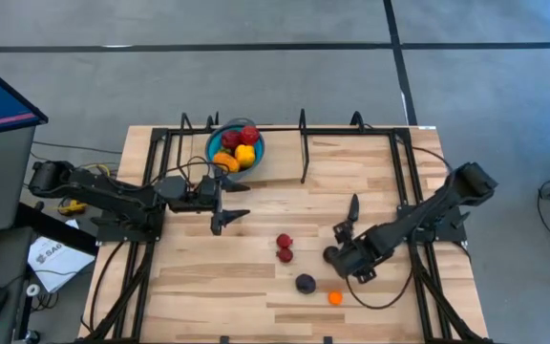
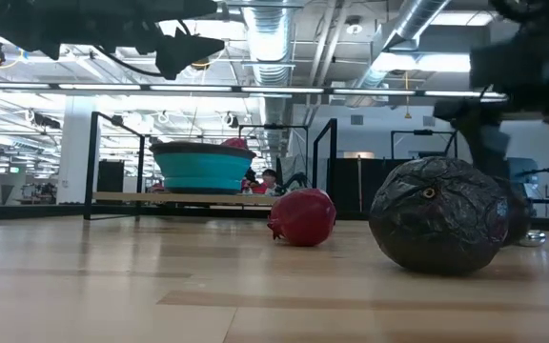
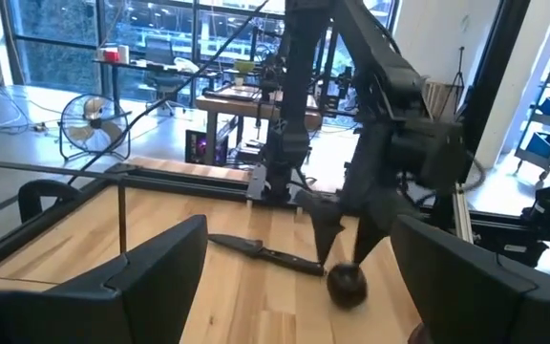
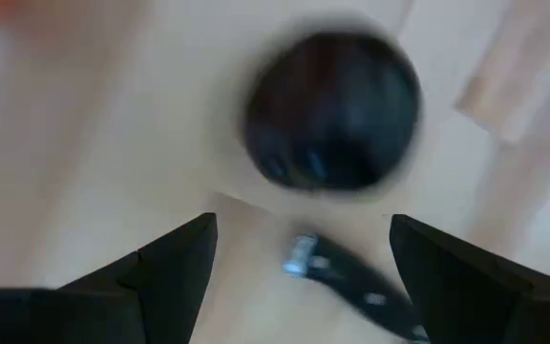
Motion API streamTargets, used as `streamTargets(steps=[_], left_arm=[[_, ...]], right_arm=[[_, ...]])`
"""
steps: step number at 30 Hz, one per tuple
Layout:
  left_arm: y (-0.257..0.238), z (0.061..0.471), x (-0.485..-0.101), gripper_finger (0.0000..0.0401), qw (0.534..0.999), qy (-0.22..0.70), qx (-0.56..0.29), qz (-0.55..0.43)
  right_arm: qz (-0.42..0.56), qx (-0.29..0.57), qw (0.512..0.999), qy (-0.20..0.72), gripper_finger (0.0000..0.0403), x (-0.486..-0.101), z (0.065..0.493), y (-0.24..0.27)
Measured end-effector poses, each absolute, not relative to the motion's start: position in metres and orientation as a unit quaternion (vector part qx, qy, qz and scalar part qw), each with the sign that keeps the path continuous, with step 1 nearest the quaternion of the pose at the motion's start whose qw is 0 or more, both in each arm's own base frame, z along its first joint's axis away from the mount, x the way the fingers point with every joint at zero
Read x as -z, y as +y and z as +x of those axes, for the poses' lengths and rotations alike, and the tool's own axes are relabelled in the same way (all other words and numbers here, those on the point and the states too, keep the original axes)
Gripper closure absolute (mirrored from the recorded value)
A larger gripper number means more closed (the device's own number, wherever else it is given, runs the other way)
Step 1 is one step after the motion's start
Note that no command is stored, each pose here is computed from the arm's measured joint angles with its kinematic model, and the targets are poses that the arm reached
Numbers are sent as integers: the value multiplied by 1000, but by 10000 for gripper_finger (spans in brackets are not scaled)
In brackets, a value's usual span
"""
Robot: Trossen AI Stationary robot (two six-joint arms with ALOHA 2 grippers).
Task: Pick & Place Fruit
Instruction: Put the top plum into the blue strainer bowl on the shelf
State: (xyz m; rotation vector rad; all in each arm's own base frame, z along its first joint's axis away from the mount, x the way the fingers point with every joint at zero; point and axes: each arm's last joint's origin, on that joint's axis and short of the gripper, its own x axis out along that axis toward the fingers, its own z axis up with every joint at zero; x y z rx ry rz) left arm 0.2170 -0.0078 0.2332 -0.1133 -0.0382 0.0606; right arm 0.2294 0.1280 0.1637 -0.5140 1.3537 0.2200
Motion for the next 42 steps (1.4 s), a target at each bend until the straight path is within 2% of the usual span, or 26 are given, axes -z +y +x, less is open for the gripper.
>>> streamTargets(steps=[6, 15, 19, 27, 31, 35, 42], left_arm=[[-7, 217, -234, 78, 997, -22, -37, -57], [-7, 217, -234, 78, 997, -23, -39, -57], [-7, 217, -234, 78, 997, -23, -39, -57], [-7, 217, -234, 78, 997, -23, -38, -57], [-7, 217, -234, 78, 997, -24, -38, -57], [-7, 217, -234, 78, 997, -24, -38, -57], [-7, 217, -234, 78, 997, -23, -38, -57]], right_arm=[[-296, -61, 731, 611, 97, -153, 244, 132], [-355, -122, 717, 587, 97, -155, 246, 151], [-374, -152, 735, 545, 97, -159, 249, 165], [-308, -125, 812, 480, 97, -159, 272, 170], [-280, -111, 828, 473, 97, -160, 281, 162], [-257, -136, 835, 467, 97, -158, 288, 159], [-186, -86, 876, 437, 97, -159, 309, 143]])
